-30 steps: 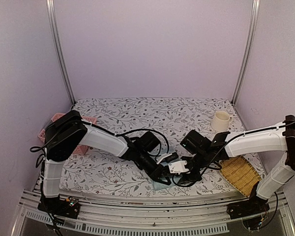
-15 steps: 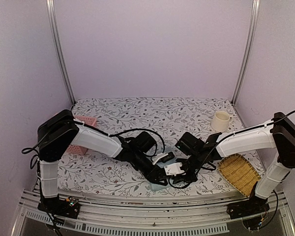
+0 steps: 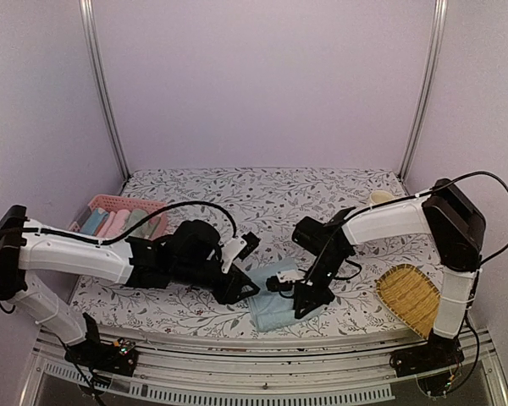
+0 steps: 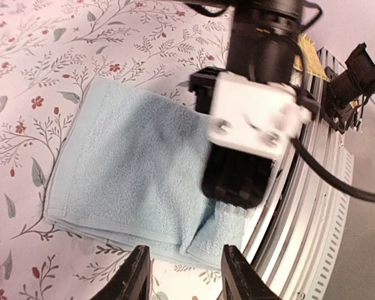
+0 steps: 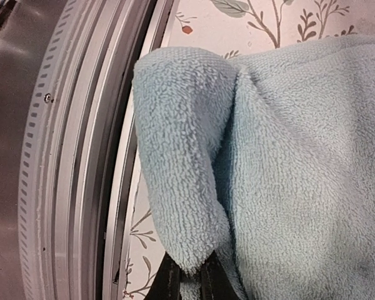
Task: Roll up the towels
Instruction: Roll the towel at the center of the board.
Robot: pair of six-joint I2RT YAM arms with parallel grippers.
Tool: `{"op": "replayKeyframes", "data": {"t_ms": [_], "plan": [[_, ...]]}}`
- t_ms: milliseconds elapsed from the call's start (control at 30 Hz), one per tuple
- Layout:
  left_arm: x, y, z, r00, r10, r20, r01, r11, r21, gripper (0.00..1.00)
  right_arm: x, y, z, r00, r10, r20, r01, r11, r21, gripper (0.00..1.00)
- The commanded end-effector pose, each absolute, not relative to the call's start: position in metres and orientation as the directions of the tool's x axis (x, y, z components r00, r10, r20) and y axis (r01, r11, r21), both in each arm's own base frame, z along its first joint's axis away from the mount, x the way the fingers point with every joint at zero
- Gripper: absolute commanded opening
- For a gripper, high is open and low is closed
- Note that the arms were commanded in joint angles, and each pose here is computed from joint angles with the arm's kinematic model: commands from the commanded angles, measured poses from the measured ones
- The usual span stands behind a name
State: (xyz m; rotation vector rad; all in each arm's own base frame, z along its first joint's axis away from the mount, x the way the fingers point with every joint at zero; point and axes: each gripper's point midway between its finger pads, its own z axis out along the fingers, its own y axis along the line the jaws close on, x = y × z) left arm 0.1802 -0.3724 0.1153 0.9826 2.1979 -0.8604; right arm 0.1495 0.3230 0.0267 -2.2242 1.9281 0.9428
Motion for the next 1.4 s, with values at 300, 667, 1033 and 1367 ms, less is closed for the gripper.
{"op": "replayKeyframes", "data": {"t_ms": [300, 667, 1033, 1367], "plan": [[0.123, -0.41, 0.108, -0.066, 0.638, -0.767, 0.925, 0.328, 0.193, 0.47, 0.141, 0.301, -0.004, -0.205, -0.963, -0.176, -0.632, -0.007, 0.775, 0.04], [0.142, -0.446, 0.045, 0.049, 0.84, -0.541, 0.884, 0.215, 0.414, 0.44, 0.143, 0.301, -0.002, -0.212, -0.965, -0.153, -0.637, 0.017, 0.771, 0.06], [0.132, -0.445, 0.024, 0.044, 0.859, -0.51, 0.914, 0.171, 0.367, 0.33, 0.147, 0.306, 0.001, -0.221, -0.96, -0.172, -0.644, 0.012, 0.765, 0.07], [0.128, -0.444, 0.019, 0.02, 0.865, -0.501, 0.931, 0.167, 0.324, 0.11, 0.168, 0.323, 0.077, -0.21, -0.901, -0.38, -0.71, -0.127, 0.693, 0.3]]}}
